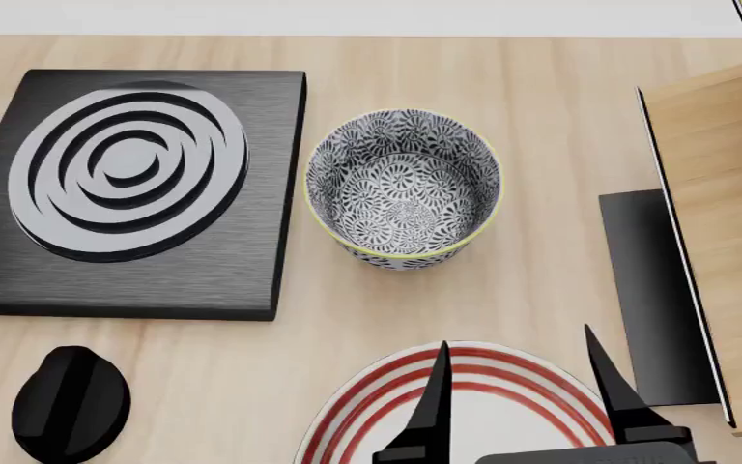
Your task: Pick up the cream cheese and put it in the bowl.
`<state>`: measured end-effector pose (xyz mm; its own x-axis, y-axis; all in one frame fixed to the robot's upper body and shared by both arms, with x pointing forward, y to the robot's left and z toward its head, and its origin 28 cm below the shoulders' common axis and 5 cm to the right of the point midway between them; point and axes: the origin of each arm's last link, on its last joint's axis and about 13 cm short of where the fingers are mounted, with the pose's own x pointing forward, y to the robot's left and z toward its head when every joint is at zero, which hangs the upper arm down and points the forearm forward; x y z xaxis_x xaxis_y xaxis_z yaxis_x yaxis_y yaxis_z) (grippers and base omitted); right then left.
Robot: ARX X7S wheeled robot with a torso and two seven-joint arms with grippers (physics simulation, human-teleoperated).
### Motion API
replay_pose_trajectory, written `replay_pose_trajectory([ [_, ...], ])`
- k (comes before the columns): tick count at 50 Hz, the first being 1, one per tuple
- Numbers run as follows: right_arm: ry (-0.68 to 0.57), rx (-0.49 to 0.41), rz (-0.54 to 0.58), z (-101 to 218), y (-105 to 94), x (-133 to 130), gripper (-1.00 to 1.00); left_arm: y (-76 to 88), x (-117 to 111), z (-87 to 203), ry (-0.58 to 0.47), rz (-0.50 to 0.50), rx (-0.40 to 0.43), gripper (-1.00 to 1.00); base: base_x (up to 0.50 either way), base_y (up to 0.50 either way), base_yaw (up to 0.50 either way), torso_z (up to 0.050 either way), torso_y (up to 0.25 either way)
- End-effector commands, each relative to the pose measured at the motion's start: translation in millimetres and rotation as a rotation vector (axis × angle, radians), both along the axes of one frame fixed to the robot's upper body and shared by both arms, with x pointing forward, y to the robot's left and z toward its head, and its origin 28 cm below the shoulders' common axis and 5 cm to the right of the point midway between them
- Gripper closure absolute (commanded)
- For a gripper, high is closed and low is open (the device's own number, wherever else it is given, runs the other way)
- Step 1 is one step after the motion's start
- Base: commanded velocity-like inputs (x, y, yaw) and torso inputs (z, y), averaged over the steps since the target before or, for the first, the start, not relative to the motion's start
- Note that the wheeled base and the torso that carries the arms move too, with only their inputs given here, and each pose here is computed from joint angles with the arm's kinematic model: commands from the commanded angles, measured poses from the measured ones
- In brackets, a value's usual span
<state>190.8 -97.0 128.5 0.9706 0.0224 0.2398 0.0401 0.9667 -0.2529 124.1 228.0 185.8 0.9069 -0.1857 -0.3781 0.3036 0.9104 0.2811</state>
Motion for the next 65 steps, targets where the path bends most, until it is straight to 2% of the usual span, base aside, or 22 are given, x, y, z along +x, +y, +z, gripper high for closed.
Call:
replay_pose_trajectory([
  [1,0.003,-0.004,0.001,-0.4,0.3,0.1,-1.00,0.6,3.5,-10.0,0.041,-0.014,0.035,-1.00,0.00,0.00,0.00,0.000,0.000],
  [15,0.003,-0.017,-0.003,1.0,0.7,-1.2,-1.00,4.9,14.3,-23.9,0.089,-0.016,0.082,-1.00,0.00,0.00,0.00,0.000,0.000],
  [65,0.005,-0.024,0.002,-0.4,2.3,1.5,-1.00,4.0,39.3,-46.7,0.214,-0.041,0.076,-1.00,0.00,0.00,0.00,0.000,0.000],
])
